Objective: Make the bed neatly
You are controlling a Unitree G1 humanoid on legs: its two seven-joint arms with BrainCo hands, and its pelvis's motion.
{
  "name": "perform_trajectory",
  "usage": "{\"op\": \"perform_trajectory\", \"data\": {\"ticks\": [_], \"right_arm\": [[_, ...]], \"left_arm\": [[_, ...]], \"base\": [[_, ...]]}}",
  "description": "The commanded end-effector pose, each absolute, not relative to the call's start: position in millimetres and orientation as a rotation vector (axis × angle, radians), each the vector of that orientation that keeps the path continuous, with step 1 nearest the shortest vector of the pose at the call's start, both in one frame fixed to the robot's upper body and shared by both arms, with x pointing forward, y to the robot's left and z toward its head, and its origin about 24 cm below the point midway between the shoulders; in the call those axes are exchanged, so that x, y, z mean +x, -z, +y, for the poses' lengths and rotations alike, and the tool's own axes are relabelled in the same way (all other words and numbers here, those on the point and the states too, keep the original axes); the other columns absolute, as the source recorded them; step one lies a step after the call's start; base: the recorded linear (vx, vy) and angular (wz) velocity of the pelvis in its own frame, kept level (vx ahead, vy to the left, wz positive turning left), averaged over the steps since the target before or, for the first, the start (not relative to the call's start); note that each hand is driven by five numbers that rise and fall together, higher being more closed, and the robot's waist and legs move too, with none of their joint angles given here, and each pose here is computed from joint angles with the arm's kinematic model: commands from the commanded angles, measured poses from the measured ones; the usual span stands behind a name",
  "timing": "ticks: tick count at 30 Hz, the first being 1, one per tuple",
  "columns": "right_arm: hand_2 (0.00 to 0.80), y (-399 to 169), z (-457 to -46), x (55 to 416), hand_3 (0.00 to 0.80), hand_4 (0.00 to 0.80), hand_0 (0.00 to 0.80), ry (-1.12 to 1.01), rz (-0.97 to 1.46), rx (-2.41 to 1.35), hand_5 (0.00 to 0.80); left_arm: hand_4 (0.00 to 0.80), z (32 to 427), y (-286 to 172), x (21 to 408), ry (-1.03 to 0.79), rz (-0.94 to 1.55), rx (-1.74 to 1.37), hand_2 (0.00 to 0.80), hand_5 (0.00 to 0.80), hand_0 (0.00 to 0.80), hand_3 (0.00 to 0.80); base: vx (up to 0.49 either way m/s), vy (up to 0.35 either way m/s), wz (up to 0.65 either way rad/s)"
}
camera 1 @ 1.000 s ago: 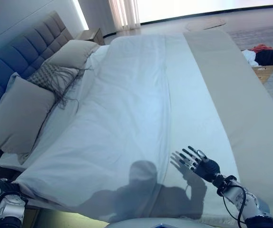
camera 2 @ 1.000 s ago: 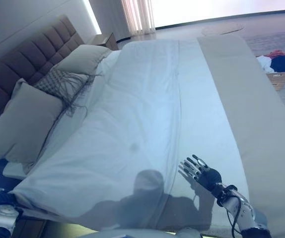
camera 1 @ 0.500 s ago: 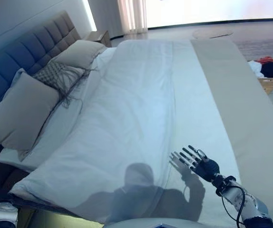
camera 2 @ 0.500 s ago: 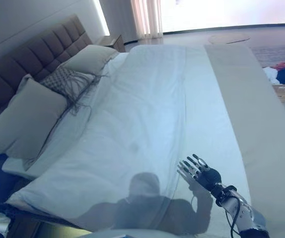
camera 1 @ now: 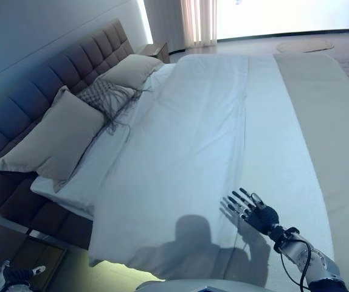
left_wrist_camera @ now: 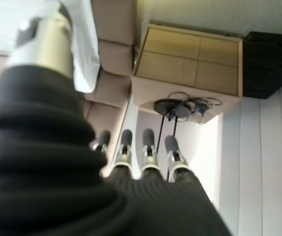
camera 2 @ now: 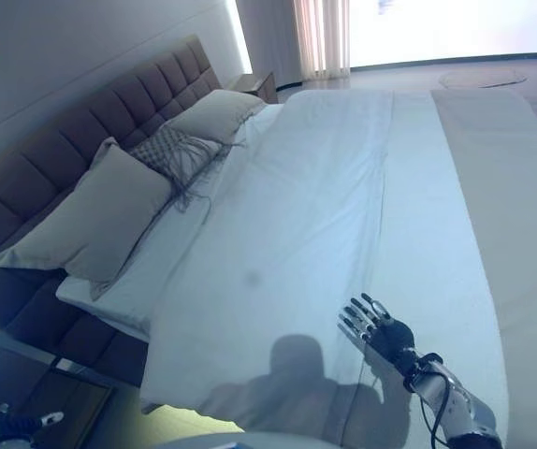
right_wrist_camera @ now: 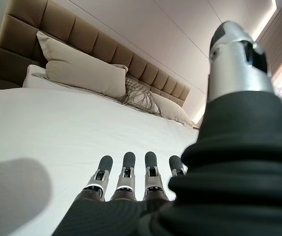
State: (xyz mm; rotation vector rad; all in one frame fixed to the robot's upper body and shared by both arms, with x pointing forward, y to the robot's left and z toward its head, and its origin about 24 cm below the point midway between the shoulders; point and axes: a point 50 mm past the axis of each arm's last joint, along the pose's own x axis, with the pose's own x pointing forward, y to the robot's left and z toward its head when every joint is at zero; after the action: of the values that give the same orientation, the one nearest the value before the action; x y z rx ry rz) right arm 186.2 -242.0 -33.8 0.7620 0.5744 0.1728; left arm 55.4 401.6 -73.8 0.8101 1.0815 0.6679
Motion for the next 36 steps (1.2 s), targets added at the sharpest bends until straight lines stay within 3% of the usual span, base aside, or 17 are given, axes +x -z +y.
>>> {"op": "perform_trajectory", "data": {"ticks": [1,6,11,16,26,36], "right_arm": [[0.0,21.7,-225.4,209.6,0.0,0.0,0.0,-0.22,0.425,0.847,0.0],[0.0,24.9,-217.0,210.1,0.0,0.0,0.0,-0.201,0.399,0.835,0.0],[0.0,29.7,-214.4,207.2,0.0,0.0,0.0,-0.15,0.347,0.823,0.0],[0.0,37.8,-212.5,200.0,0.0,0.0,0.0,-0.097,0.34,0.853,0.0],[0.0,44.9,-195.2,194.2,0.0,0.0,0.0,-0.098,0.319,0.933,0.0],[0.0,50.2,-185.4,206.9,0.0,0.0,0.0,-0.095,0.385,0.933,0.0]], "left_arm": [[0.0,436.4,29.7,77.0,-0.823,0.848,0.793,0.0,0.0,0.0,0.0],[0.0,423.3,15.5,117.5,-0.705,0.605,0.631,0.0,0.0,0.0,0.0],[0.0,361.9,35.7,148.3,-0.479,0.413,0.219,0.0,0.0,0.0,0.0],[0.0,320.1,48.8,155.8,-0.315,0.372,0.001,0.0,0.0,0.0,0.0],[0.0,278.1,48.1,180.7,-0.094,0.325,-0.25,0.0,0.0,0.0,0.0],[0.0,253.9,54.4,185.5,-0.022,0.346,-0.353,0.0,0.0,0.0,0.0]], "base": [[0.0,0.0,0.0],[-0.002,-0.075,0.01],[-0.011,-0.093,0.02],[-0.018,-0.058,-0.11],[-0.119,-0.061,-0.07],[-0.098,-0.215,-0.1]]}}
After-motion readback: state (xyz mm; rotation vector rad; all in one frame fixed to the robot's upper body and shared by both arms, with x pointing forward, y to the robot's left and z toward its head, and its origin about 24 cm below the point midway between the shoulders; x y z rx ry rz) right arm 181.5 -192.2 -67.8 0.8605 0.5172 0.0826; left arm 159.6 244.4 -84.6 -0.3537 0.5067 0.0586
